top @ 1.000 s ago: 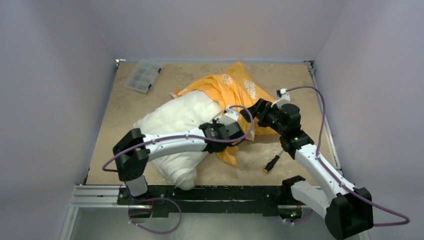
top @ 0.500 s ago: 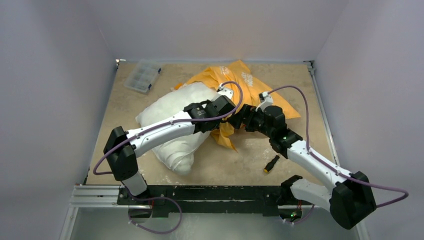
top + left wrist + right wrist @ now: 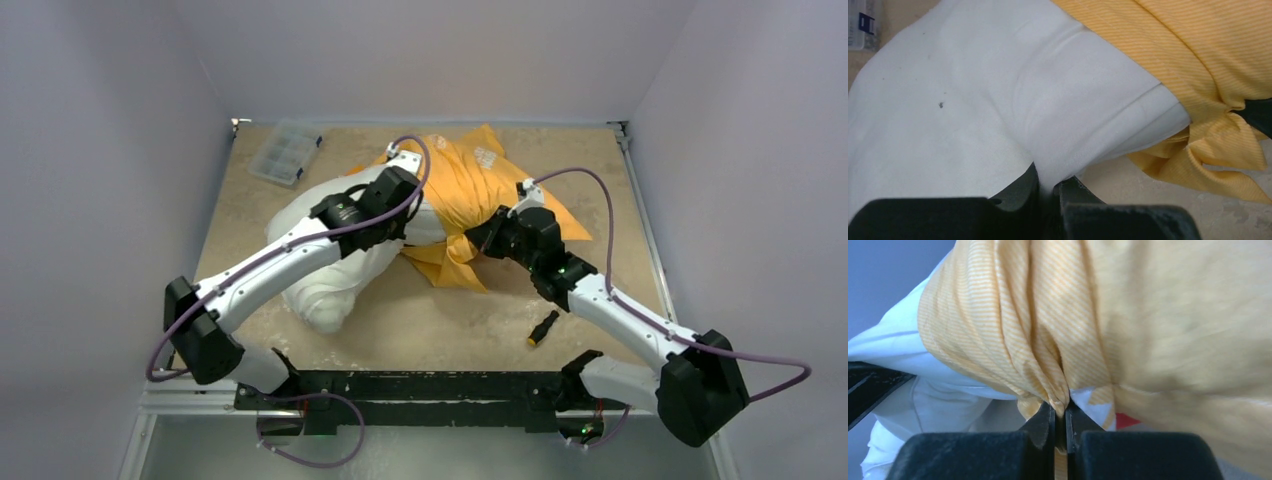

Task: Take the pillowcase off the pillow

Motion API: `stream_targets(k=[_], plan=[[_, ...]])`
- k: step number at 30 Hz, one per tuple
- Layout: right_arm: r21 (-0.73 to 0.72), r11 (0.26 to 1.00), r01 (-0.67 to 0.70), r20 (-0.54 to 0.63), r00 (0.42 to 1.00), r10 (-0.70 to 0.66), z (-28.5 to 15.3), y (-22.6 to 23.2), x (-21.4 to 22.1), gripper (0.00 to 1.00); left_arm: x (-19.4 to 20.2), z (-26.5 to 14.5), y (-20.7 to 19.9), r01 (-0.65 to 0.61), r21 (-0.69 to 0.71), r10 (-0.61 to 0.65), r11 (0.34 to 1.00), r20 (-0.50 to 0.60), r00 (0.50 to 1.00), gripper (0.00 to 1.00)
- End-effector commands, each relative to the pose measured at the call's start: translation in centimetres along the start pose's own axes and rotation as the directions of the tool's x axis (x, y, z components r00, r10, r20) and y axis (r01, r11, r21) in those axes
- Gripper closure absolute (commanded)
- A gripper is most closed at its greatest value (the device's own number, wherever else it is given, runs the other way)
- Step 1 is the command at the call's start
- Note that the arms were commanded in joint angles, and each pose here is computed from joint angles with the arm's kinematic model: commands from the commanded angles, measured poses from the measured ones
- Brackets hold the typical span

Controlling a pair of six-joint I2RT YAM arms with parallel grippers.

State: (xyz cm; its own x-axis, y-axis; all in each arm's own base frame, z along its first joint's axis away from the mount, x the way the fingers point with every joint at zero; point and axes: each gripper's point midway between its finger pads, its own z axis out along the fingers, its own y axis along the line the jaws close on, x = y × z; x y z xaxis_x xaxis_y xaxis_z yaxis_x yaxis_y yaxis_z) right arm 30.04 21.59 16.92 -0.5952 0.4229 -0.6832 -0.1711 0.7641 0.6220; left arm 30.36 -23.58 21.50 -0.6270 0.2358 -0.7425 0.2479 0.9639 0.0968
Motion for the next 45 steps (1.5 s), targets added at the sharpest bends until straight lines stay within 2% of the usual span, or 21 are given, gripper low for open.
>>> stream_targets(k=[1,5,12,18,24,27,35,38,41,45], plan=[[0.111,0.994,-0.019,0.124,0.992,0.005,-0.5,-0.7,-3.8,1.00,-1.4,-2.7,4.7,0.099,-0.058,-0.093,0.993,0.098,0.991,1.00],[0.189,0.975,-0.115,0.244,0.967,0.066,-1.7,-2.5,-7.2,1.00,0.0,-2.9,9.0,0.168,-0.149,-0.152,0.975,0.107,0.982,1.00],[0.153,0.968,-0.198,0.487,0.868,0.100,-7.1,-4.8,-14.7,1.00,2.2,-2.9,15.1,0.276,-0.262,-0.249,0.925,0.132,0.960,1.00],[0.212,0.953,-0.218,0.558,0.827,0.065,-8.9,-6.8,-17.8,1.00,1.7,-3.9,16.9,0.309,-0.277,-0.270,0.910,0.169,0.948,1.00],[0.228,0.946,-0.230,0.645,0.763,0.029,-11.8,-7.8,-21.7,1.00,2.1,-4.4,18.9,0.338,-0.319,-0.296,0.886,0.172,0.939,1.00],[0.254,0.938,-0.236,0.679,0.734,0.001,-13.5,-8.6,-23.4,1.00,2.3,-4.4,19.2,0.352,-0.316,-0.310,0.881,0.177,0.934,1.00],[0.311,0.923,-0.226,0.710,0.701,-0.067,-16.3,-10.6,-24.9,1.00,3.4,-4.1,18.7,0.354,-0.287,-0.321,0.890,0.155,0.934,1.00],[0.314,0.929,-0.197,0.700,0.709,-0.086,-17.0,-11.1,-25.5,1.00,3.3,-4.2,18.6,0.361,-0.272,-0.330,0.892,0.156,0.931,1.00],[0.279,0.950,-0.141,0.667,0.740,-0.086,-16.4,-10.0,-25.3,1.00,3.2,-4.2,18.4,0.364,-0.261,-0.332,0.894,0.156,0.930,1.00],[0.273,0.957,-0.101,0.667,0.736,-0.112,-16.9,-9.2,-25.2,1.00,3.3,-3.9,17.7,0.368,-0.220,-0.342,0.903,0.149,0.928,1.00]])
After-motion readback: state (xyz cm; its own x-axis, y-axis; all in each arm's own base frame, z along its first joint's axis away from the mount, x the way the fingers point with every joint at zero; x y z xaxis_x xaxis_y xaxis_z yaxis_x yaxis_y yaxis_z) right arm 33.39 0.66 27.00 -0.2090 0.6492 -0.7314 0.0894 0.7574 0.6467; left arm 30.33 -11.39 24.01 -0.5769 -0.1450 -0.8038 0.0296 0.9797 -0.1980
